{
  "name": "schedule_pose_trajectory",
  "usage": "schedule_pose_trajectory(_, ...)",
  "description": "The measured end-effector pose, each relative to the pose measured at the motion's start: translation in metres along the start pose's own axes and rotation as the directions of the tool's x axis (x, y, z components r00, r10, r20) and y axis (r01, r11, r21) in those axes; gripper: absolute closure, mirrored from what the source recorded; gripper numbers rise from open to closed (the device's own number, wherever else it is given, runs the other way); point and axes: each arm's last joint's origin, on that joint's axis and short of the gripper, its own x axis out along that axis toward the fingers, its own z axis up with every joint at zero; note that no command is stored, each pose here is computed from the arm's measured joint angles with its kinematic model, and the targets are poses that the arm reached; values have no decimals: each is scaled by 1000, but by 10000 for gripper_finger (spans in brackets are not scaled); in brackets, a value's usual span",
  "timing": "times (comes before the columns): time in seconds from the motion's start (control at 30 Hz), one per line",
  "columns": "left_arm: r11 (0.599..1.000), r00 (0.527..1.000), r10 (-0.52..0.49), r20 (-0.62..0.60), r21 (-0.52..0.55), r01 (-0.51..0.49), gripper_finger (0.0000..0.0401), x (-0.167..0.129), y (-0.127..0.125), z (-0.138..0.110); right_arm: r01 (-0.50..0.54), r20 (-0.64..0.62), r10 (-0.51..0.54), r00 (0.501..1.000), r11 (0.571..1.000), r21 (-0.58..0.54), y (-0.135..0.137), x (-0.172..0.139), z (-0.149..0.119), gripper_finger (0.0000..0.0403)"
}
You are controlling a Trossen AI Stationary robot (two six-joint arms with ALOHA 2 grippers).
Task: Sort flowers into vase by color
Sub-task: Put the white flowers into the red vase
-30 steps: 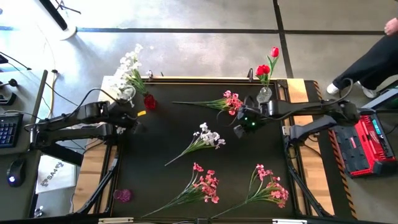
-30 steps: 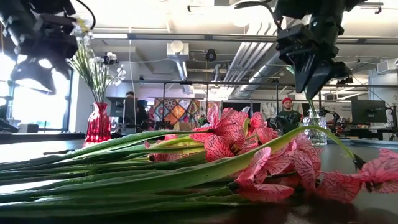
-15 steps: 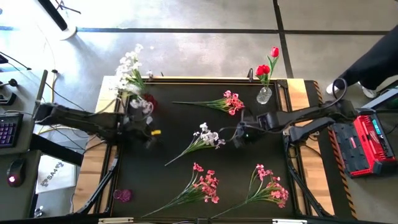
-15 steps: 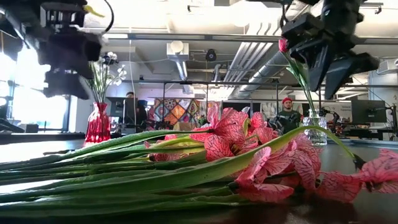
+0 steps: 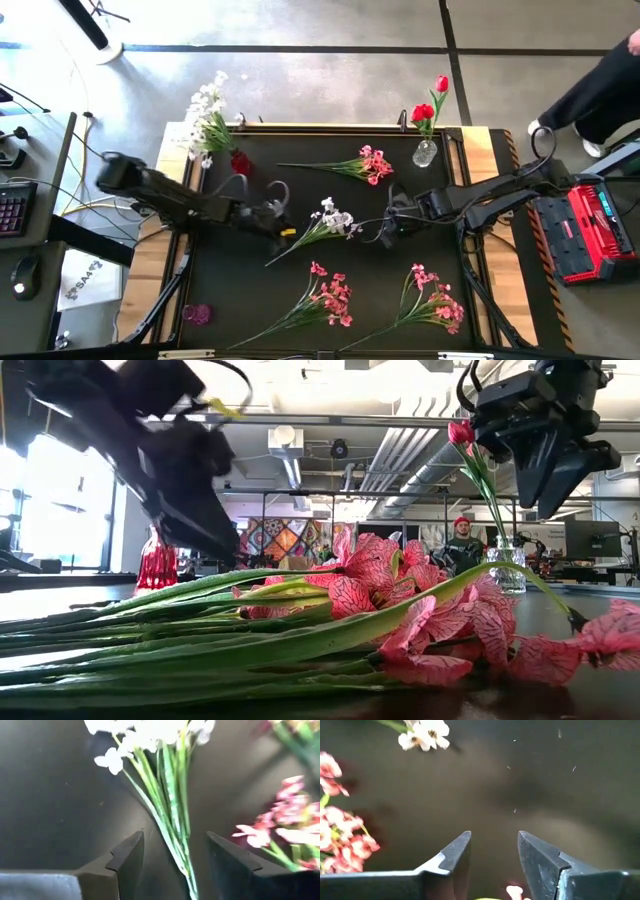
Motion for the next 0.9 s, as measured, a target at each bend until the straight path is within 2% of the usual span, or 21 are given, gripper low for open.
schedule_pose_trajectory(0.27, 997, 994, 59, -95, 56, -54, 188, 59, -21, 6, 40, -46, -48, 998, 987, -154, -2, -1, -15, 253)
schedule_pose_trajectory(0.43, 986, 972, 162, -168, -6, -165, 198, 77, -26, 10, 89, -38, -98, 994, 977, -192, -4, -2, -22, 253)
schedule_pose_trajectory(0.57, 972, 958, 226, -175, -28, -235, 245, 77, -27, 11, 98, -24, -106, 994, 970, -221, -4, -2, -28, 253)
schedule_pose_trajectory(0.8, 967, 963, 243, -120, -53, -251, 384, 68, -30, 18, 112, 20, -110, 994, 964, -243, -2, -3, -37, 253)
schedule_pose_trajectory(0.9, 961, 966, 243, -93, -116, -253, 386, 61, -32, 23, 116, 39, -109, 993, 964, -241, -1, -3, -41, 253)
